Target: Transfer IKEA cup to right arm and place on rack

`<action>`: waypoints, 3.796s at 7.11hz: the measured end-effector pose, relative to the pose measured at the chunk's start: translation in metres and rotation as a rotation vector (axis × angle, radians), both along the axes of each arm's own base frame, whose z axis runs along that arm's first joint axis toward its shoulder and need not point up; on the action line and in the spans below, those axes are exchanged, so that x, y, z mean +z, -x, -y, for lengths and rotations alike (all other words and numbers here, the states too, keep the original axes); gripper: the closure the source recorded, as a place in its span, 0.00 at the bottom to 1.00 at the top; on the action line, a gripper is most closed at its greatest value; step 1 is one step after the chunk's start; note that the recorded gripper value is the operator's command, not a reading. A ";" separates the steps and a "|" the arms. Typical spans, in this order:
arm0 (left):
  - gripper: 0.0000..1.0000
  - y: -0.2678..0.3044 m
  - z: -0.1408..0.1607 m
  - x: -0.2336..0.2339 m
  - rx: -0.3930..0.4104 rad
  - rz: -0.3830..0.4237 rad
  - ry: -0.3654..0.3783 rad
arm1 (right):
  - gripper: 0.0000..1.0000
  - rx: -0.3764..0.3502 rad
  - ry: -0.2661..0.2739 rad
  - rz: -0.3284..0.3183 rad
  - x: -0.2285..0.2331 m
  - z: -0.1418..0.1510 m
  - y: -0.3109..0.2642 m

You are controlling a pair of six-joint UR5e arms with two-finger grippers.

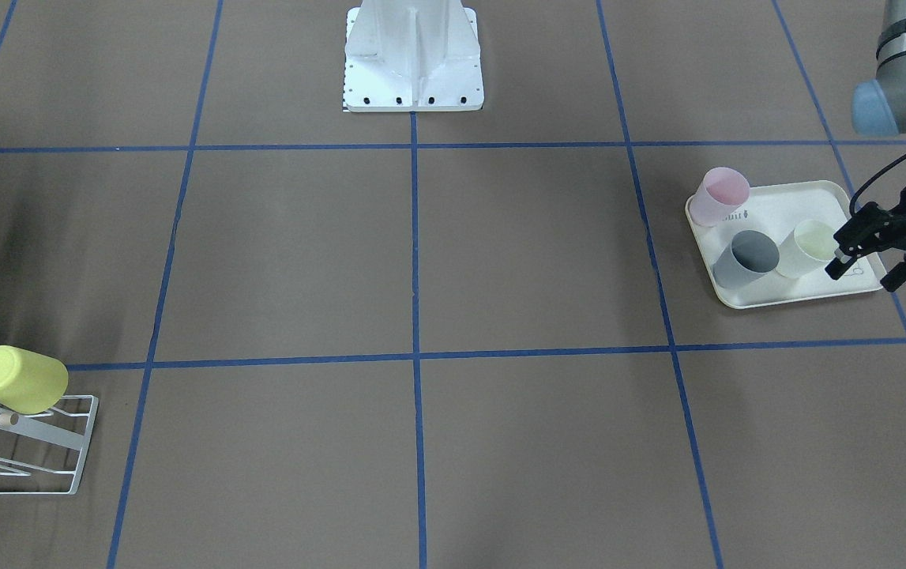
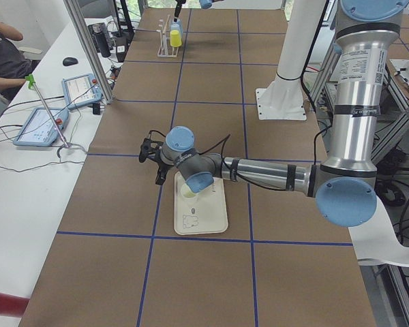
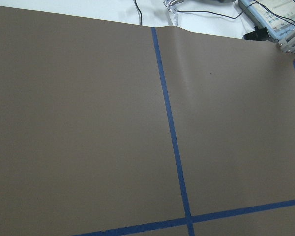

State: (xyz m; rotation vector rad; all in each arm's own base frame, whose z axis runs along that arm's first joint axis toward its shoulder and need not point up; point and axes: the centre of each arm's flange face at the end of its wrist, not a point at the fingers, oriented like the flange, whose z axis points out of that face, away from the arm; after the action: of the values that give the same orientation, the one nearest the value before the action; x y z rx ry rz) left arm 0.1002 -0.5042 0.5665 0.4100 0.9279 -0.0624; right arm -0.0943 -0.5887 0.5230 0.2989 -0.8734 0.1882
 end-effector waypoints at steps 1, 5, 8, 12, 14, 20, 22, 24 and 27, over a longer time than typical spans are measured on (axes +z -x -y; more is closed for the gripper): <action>0.01 0.011 -0.019 0.032 0.006 0.068 0.031 | 0.00 0.001 0.007 0.012 -0.005 -0.003 0.006; 0.05 -0.005 -0.052 0.071 0.089 0.117 0.136 | 0.00 -0.007 0.001 0.046 -0.023 -0.010 0.013; 0.44 -0.024 -0.047 0.060 0.143 0.092 0.156 | 0.00 -0.021 0.002 0.058 -0.026 -0.013 0.017; 1.00 -0.051 -0.057 0.065 0.215 0.087 0.175 | 0.00 -0.029 0.004 0.060 -0.025 -0.015 0.019; 1.00 -0.047 -0.062 0.059 0.255 0.020 0.195 | 0.00 -0.029 0.000 0.061 -0.028 -0.015 0.020; 1.00 0.071 -0.048 -0.022 0.041 -0.228 0.219 | 0.00 0.014 0.032 0.231 -0.137 -0.040 0.088; 1.00 0.032 -0.017 -0.111 0.032 -0.361 0.279 | 0.00 0.037 0.037 0.400 -0.178 -0.076 0.144; 1.00 -0.049 0.012 -0.215 0.103 -0.466 0.339 | 0.00 0.037 0.048 0.578 -0.204 -0.105 0.174; 1.00 -0.169 -0.014 -0.303 0.274 -0.558 0.225 | 0.01 -0.022 0.073 0.798 -0.238 -0.137 0.194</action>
State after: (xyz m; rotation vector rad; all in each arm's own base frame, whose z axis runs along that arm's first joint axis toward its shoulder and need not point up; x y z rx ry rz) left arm 0.2696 -0.4897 0.2632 0.0465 1.5032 -0.0302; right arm -0.2885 -0.4520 0.2846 0.1379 -1.6544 0.3270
